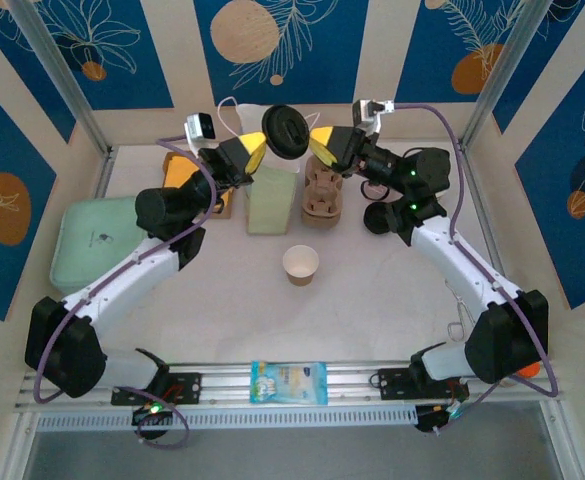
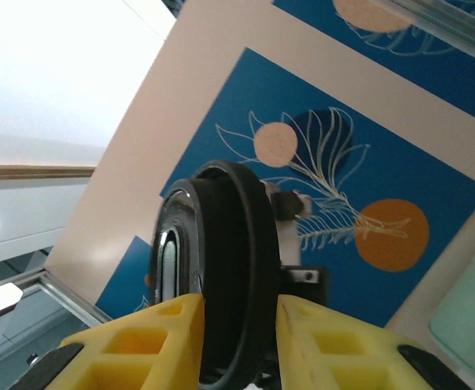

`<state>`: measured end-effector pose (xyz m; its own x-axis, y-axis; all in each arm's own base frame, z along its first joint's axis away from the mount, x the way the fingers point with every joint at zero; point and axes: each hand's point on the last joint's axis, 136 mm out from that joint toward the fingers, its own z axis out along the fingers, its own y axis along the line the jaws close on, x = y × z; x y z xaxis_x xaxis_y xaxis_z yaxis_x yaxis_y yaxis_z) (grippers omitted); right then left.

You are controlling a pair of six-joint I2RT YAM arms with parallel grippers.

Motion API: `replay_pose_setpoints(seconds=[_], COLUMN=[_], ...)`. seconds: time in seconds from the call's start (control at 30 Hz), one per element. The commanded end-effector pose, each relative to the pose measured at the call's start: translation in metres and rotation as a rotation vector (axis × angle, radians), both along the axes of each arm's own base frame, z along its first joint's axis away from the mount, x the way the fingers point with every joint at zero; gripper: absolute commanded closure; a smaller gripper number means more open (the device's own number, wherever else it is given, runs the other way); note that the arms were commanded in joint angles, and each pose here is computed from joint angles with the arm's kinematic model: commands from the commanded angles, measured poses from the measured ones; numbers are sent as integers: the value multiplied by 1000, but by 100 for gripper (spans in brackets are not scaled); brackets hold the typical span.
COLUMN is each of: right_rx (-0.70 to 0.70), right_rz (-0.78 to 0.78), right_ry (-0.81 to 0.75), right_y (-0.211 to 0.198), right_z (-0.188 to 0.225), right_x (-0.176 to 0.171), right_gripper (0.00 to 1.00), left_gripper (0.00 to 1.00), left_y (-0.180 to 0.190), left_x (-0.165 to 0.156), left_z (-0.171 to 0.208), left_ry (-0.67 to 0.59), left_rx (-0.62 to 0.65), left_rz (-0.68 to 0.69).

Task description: Pack the takeout coffee

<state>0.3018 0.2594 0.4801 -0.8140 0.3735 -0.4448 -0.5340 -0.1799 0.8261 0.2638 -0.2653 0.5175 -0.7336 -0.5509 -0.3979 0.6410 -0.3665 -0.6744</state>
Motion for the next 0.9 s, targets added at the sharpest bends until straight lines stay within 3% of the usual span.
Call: replay_pose_setpoints(seconds=[0.0, 0.43, 0.87], right_rx=[-26, -9, -33], right_rz=[21, 21, -34], right_ry=[-35, -49, -42], right_y=[1, -7, -24], right_z=[2, 6, 2], right_x=[-14, -18, -23], right_gripper=[70, 73, 55], left_gripper=[100, 100, 100], left_y=[-4, -12, -14], left_x=[-12, 1, 9], left_z=[-3, -25, -38], left_ry=[-48, -4, 29], left_rx=[21, 50, 46], left_rz=[-27, -20, -27])
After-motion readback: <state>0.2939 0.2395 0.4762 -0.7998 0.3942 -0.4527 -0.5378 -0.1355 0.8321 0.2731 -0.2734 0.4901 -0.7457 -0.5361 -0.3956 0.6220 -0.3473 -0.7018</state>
